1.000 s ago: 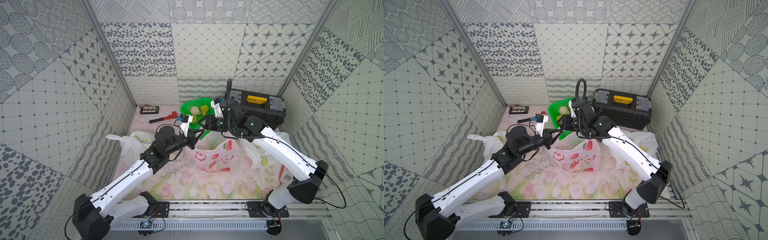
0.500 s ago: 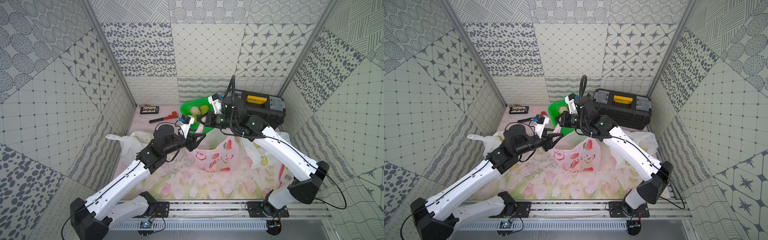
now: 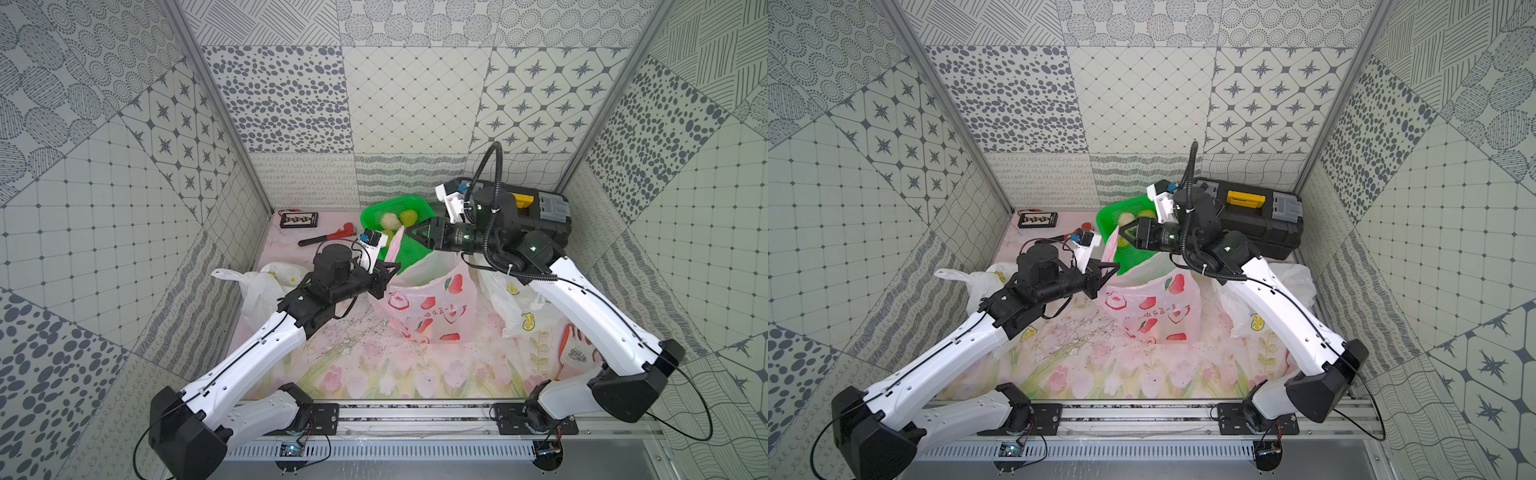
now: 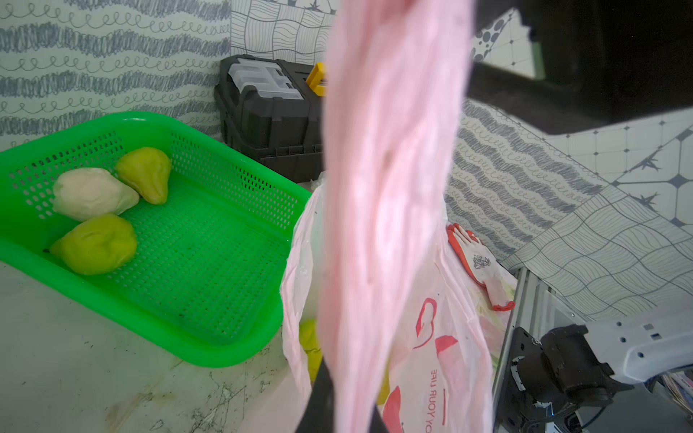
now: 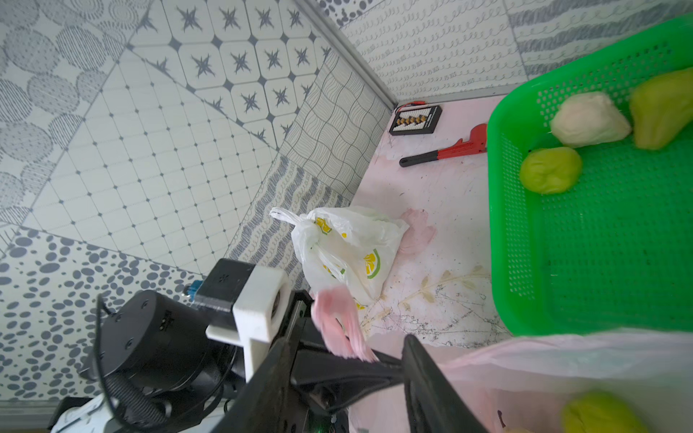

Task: Place the pears into plastic bags & tie knots
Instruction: Tie the plastic bag at the center of the board.

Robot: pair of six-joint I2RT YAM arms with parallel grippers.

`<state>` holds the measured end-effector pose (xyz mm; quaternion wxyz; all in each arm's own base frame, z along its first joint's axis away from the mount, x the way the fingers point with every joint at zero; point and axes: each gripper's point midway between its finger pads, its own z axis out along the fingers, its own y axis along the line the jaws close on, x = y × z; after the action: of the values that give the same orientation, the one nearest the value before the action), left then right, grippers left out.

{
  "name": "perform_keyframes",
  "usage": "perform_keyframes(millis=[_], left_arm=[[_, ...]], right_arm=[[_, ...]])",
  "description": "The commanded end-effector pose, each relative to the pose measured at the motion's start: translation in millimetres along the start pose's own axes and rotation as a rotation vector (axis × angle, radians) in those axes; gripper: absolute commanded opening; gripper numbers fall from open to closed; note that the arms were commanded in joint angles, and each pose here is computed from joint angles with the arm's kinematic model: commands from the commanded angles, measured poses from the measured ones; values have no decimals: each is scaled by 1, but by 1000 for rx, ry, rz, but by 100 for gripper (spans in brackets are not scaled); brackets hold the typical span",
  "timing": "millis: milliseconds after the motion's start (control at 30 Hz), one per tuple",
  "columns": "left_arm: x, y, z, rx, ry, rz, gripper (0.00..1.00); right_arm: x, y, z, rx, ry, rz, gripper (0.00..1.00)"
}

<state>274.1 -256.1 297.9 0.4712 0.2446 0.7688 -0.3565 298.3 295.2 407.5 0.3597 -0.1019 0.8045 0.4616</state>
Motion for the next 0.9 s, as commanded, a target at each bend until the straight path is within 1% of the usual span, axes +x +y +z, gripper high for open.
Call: perform_keyframes(millis=[0, 133, 200, 267, 333, 400, 533, 733, 867], left_arm=[[0, 17, -4, -63, 32, -73, 0], [-1, 18, -5, -76, 46, -89, 0], [-3, 17, -6, -77, 44, -89, 0], [-4, 17, -7, -77, 43, -88, 0], [-3, 17, -7, -76, 47, -90, 0], [-2, 17, -7, -75, 53, -92, 0], [2, 16, -8, -72, 60, -98, 0], [5, 14, -10, -64, 65, -105, 0], [8, 13, -11, -57, 70, -116, 0]], right_arm=[[-5, -5, -47, 2, -66, -77, 56], [4, -49, -84, 148, -116, -115, 60], [12, -74, -95, 229, -134, -136, 66], [21, -95, -97, 284, -127, -163, 70], [29, -111, -89, 299, -108, -176, 73], [33, -118, -76, 269, -95, -179, 76], [26, -131, -49, 228, -115, -194, 78], [8, -157, -11, 207, -162, -220, 79], [2, -177, 11, 205, -189, -230, 77]])
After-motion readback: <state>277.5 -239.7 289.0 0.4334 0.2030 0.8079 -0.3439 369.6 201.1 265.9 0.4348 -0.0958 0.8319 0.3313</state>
